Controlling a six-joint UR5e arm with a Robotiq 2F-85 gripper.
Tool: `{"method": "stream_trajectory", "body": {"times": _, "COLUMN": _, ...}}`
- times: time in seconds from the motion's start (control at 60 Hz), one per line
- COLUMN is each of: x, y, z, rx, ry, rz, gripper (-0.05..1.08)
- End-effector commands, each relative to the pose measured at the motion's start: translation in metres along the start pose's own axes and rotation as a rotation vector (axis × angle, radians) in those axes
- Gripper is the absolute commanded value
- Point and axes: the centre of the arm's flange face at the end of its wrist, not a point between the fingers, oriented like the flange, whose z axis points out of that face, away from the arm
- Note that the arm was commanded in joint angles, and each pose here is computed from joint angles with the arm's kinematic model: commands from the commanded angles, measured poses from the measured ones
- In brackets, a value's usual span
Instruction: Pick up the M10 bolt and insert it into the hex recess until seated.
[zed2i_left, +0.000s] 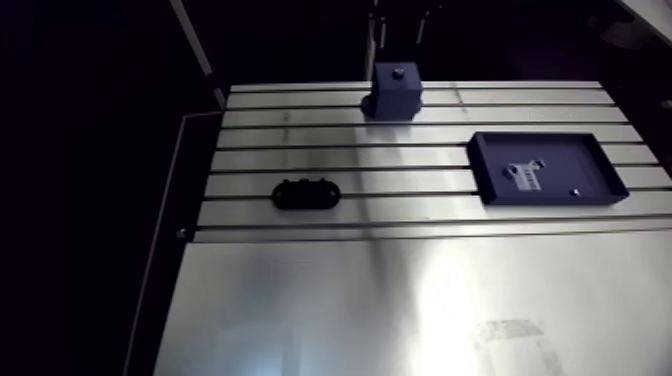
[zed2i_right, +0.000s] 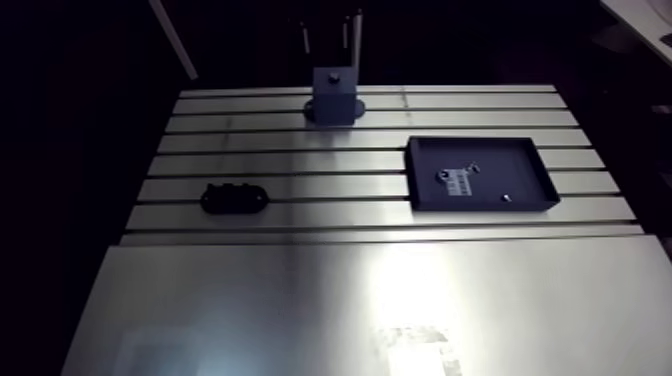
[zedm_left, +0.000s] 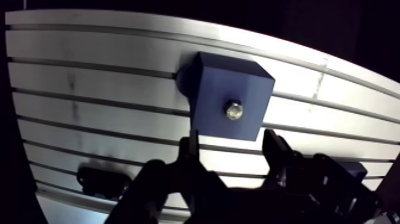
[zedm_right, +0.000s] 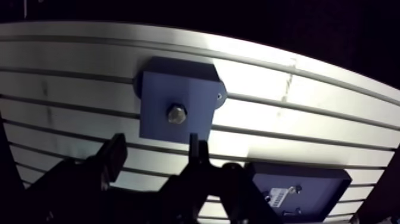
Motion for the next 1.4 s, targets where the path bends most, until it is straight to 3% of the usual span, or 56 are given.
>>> {"method": "stream_trajectory", "body": {"times": 0.017, "x": 0.000, "y": -0.002, "z": 0.007, "rx": 0.013, "ry": -0.014, "rz": 0.040, "gripper": 1.08}}
{"method": "stream_trajectory", "body": {"times": 0.35, "x": -0.001, "y": 0.003, "z": 0.012, "rx": 0.016, "ry": -0.016, "rz": 0.052, "gripper": 1.08}}
{"method": "stream_trajectory", "body": {"times": 0.517, "x": -0.001, "y": 0.002, "z": 0.014, "rx": 0.009, "ry": 0.000, "rz": 0.053, "gripper": 1.08}}
{"method": "stream_trajectory", "body": {"times": 0.883, "x": -0.007, "y": 0.007, "z": 0.025, "rx": 0.011, "ry": -0.022, "rz": 0.071, "gripper": 1.08}}
{"method": "stream_trajectory", "body": {"times": 1.4, "x": -0.004, "y": 0.008, "z": 0.029, "rx": 0.004, "ry": 0.001, "rz": 0.059, "gripper": 1.08}}
